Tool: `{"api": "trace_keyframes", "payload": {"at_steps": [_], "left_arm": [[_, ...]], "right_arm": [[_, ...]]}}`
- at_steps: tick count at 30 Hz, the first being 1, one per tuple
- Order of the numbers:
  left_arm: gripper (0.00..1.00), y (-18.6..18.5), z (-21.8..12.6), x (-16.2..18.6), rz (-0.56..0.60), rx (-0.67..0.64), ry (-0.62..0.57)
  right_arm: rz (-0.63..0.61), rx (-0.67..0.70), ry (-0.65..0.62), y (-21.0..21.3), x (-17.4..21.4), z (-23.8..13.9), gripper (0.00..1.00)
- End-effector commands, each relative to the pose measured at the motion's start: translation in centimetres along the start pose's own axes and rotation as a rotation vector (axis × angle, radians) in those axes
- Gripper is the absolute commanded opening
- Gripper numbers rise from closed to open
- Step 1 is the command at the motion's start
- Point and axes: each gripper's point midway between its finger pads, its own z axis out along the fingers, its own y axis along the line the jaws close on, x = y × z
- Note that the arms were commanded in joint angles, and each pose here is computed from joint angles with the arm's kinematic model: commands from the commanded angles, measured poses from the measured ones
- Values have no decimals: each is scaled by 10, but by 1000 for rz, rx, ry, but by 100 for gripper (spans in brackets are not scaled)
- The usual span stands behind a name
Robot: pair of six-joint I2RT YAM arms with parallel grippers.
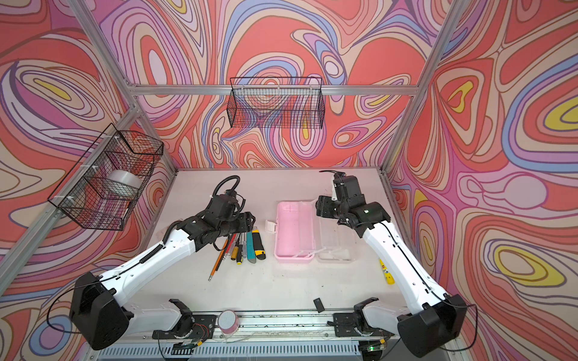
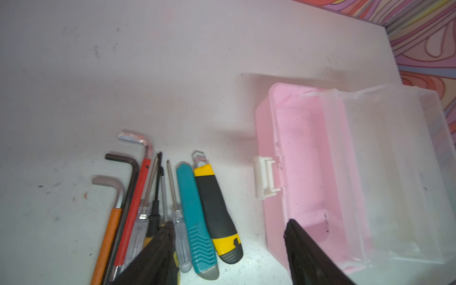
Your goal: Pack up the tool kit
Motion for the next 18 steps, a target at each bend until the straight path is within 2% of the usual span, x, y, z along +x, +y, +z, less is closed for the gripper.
{"api": "trace_keyframes", "payload": {"at_steps": [1, 9, 18], "left_arm": [[66, 43, 9, 25, -4, -122, 95], [50, 90, 30, 34, -93, -206, 132], [43, 122, 46, 59, -103, -305, 211]], "right_arm": [[-7, -75, -7, 27, 0, 6, 71], [-17, -112, 51, 50, 20, 35, 72], [-3, -120, 74, 53, 29, 48, 71]]}}
